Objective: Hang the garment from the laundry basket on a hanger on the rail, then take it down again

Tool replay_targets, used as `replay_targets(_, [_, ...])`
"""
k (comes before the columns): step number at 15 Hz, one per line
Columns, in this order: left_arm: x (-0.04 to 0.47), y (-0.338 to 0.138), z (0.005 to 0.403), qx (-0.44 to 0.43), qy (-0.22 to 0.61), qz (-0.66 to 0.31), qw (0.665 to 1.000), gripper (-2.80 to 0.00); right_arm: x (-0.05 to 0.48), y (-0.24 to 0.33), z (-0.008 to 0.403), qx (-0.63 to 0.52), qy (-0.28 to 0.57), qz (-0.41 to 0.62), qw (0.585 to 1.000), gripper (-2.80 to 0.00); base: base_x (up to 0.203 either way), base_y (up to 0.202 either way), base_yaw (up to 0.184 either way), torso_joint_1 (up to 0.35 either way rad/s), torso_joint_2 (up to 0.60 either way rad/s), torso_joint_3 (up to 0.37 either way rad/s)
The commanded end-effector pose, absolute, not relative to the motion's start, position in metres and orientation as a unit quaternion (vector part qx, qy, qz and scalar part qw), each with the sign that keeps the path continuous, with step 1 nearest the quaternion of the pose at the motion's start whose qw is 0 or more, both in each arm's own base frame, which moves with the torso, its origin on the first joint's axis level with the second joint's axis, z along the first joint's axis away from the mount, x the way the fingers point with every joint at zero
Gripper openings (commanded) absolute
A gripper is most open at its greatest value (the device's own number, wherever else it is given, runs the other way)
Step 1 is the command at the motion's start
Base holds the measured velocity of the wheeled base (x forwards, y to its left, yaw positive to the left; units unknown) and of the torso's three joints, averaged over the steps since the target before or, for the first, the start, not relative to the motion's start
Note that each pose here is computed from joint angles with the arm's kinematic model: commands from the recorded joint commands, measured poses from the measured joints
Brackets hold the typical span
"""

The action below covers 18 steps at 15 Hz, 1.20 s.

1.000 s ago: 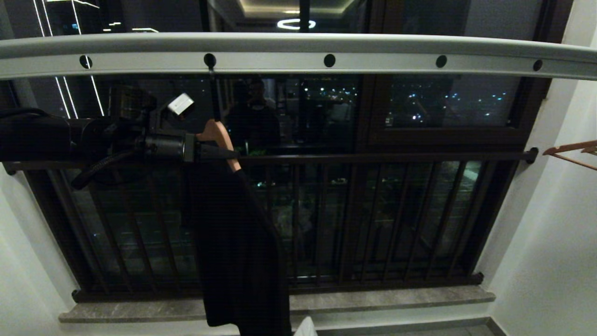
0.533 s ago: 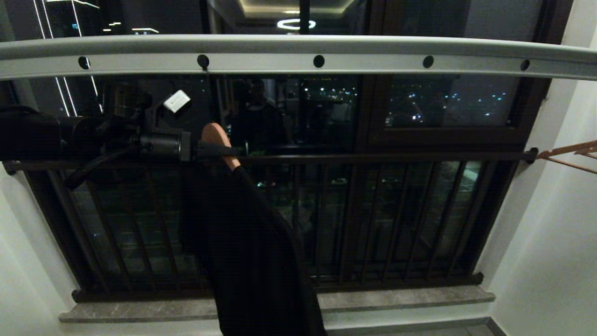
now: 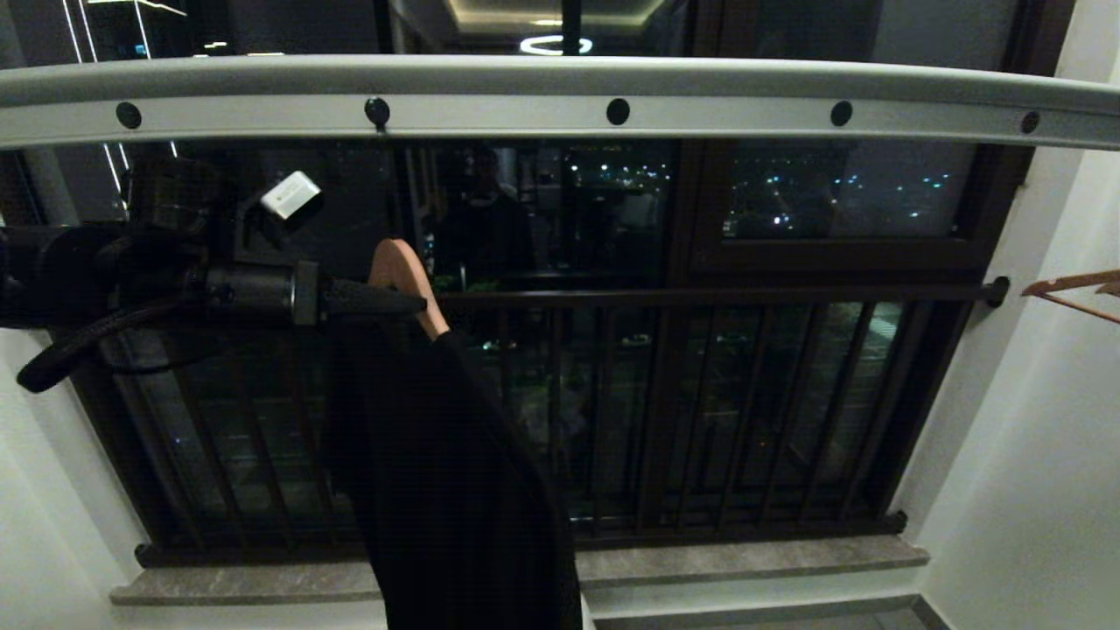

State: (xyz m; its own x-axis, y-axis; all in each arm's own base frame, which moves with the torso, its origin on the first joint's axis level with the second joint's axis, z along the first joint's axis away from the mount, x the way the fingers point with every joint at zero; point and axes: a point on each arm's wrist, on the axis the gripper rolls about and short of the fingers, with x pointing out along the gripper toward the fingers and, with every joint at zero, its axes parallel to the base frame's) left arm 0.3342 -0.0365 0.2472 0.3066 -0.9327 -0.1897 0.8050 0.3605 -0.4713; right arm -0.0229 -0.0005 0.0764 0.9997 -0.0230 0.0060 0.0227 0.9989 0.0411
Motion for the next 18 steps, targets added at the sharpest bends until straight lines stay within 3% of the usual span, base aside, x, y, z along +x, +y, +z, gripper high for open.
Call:
replay_targets(1, [0.302, -0.033, 0.266, -0.135, 0.199, -0.549, 0.801, 0.00, -0.023, -0.001, 0.077, 0.021, -0.004, -0.011, 1.000, -2.80, 0.000, 0.000, 0.000, 0.000, 0.00, 0.000])
replay_targets(8, [0.212, -0.020, 0.267, -0.128, 0.193, -0.499, 0.835, 0.00, -0.023, -0.001, 0.076, 0.021, -0.003, -0.011, 1.000, -2.80, 0.000, 0.000, 0.000, 0.000, 0.00, 0.000])
replay_targets(9, [0.200, -0.019, 0.268, -0.125, 0.188, -0.498, 0.837, -2.80, -0.023, -0.001, 0.076, 0.021, -0.003, -0.011, 1.000, -2.80, 0.000, 0.000, 0.000, 0.000, 0.00, 0.000])
replay_targets(13, [0.154, -0.019, 0.277, -0.112, 0.156, -0.501, 0.844, -2.80, -0.023, -0.001, 0.076, 0.021, -0.003, -0.011, 1.000, -2.80, 0.000, 0.000, 0.000, 0.000, 0.00, 0.000])
replay_targets(18, [0.134, -0.019, 0.271, -0.114, 0.153, -0.500, 0.845, -2.80, -0.023, -0.001, 0.077, 0.021, -0.004, -0.011, 1.000, -2.80, 0.000, 0.000, 0.000, 0.000, 0.00, 0.000])
